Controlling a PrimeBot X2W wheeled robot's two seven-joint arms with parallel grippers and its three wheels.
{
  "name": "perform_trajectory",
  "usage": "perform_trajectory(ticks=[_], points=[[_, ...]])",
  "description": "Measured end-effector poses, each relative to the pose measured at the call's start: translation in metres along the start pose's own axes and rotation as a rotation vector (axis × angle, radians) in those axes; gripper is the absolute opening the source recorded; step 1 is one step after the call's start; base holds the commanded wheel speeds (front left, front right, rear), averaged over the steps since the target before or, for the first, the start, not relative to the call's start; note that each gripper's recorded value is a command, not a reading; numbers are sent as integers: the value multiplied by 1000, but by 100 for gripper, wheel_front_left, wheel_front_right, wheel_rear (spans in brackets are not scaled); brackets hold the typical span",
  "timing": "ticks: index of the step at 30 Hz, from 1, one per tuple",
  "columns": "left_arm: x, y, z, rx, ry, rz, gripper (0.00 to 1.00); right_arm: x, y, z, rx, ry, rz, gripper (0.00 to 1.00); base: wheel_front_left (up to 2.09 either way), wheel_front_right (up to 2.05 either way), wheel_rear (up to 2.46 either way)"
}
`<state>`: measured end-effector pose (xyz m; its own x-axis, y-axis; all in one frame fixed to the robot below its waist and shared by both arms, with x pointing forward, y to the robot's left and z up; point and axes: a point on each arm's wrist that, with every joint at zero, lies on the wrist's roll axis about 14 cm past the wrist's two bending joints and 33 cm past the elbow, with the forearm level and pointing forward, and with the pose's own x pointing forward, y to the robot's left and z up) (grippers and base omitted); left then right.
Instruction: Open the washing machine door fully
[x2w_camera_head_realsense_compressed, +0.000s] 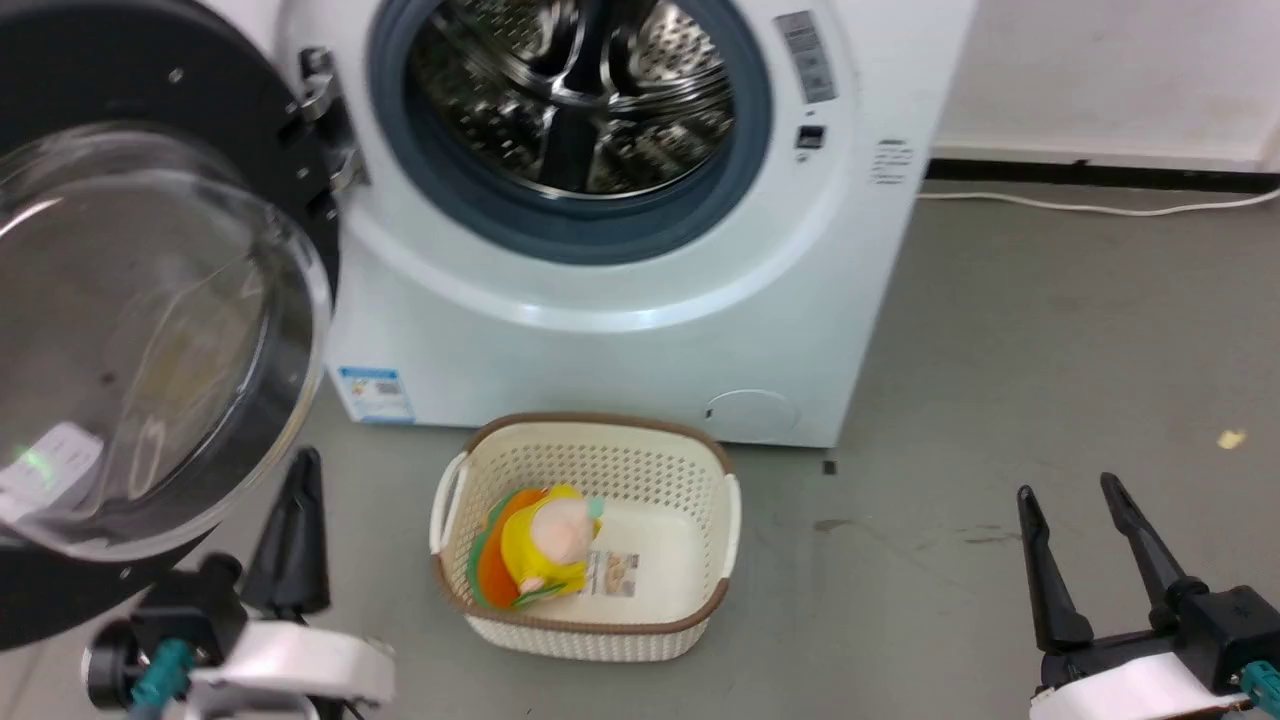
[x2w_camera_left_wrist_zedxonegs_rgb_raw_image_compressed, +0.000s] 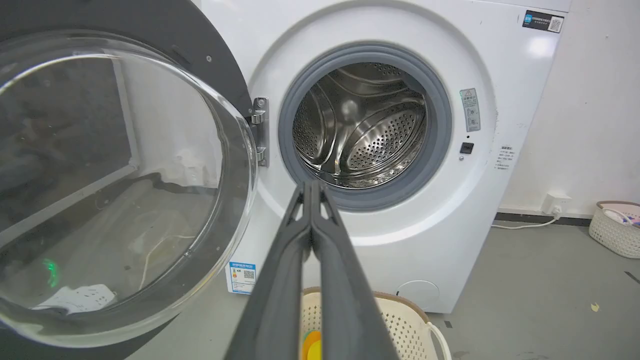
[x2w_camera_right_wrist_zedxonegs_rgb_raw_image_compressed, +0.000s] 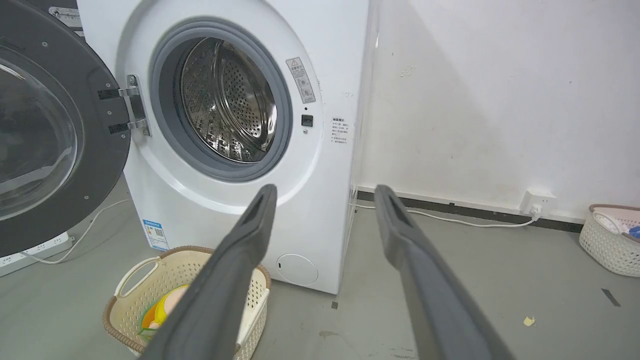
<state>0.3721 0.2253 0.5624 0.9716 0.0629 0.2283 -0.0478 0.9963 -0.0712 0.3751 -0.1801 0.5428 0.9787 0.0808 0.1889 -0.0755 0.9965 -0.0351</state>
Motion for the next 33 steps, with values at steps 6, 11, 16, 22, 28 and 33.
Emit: perform_trajectory(ticks=[6,11,16,22,28,33], points=[[-13,-34,-13,-15,36,-55,42,-16,-11,5,5,-6,-40,100,0,0,0],[-29,-51,-34,8,102,-93,100,-20,-13,5,13,-7,-47,100,0,0,0],[-34,-56,-41,10,126,-99,100,-20,-11,6,22,-8,-43,100,0,0,0],[-37,-62,-46,4,143,-106,100,-23,-9,-2,28,16,-39,100,0,0,0],[-37,-65,-48,9,147,-112,100,-23,-8,-5,37,26,-38,100,0,0,0],[-37,-64,-49,13,149,-111,100,-23,-8,-7,42,30,-39,100,0,0,0]])
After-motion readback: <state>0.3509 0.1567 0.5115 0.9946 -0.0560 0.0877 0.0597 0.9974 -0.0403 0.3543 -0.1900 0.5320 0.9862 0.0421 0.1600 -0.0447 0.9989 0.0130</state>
